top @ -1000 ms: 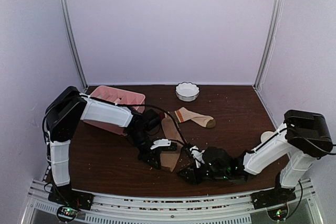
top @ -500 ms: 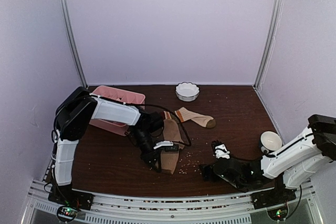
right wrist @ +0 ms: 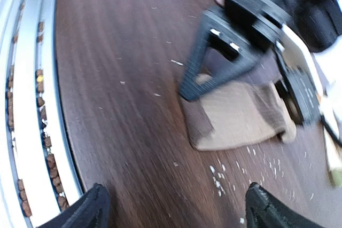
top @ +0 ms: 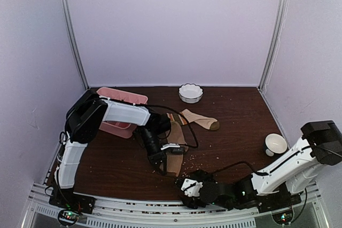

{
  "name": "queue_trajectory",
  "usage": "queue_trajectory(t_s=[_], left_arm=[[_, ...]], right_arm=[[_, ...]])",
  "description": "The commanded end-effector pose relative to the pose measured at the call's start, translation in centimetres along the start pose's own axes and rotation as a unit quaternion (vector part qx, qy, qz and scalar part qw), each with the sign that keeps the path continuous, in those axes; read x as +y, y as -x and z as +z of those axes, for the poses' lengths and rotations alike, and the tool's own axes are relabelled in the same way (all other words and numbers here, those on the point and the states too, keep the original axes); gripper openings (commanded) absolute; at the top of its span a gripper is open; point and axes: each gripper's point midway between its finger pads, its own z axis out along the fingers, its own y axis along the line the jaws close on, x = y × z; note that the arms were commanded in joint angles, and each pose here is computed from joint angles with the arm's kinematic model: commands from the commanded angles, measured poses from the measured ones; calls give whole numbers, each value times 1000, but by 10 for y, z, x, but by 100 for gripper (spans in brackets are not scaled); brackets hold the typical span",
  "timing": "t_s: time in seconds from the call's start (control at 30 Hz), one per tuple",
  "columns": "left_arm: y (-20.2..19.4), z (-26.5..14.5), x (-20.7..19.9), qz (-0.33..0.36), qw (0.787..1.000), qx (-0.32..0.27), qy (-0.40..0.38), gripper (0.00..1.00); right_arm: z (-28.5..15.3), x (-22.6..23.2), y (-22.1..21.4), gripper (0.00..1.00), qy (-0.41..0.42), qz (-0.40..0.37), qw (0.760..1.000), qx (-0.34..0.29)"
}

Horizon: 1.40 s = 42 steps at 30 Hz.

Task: Roll the socks
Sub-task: Roll the sock at the center of the board.

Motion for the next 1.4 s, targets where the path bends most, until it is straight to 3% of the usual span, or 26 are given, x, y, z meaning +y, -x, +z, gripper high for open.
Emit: queue_trajectory(t_s=[0.0,0.27,0.57,0.77,1.0,1.1,1.17,1.37], left_arm=[[-9,19,29,-9,999,35,41,0],[-8,20,29,-11,998,46,36,0],[-9,21,29,-11,998,49,34,0],[-8,20,29,-12,998,49,35,0],[-9,17,22,-6,998,50,26,0],[-11,12,15,5,998,51,22,0],[-11,8,9,14,999,46,19,6],[-1,-26,1,66,995,-14,69,39]], right_arm=[[21,17,6,80,39,-149,988,2],[61,10,10,45,101,-149,983,20],[77,1,-1,33,116,-153,980,51],[78,3,-17,20,120,-139,980,75],[86,-6,-40,15,125,-75,982,119],[89,-6,-51,6,158,-23,976,146],[88,-3,-57,0,186,16,970,157],[75,13,-72,0,240,115,949,170]])
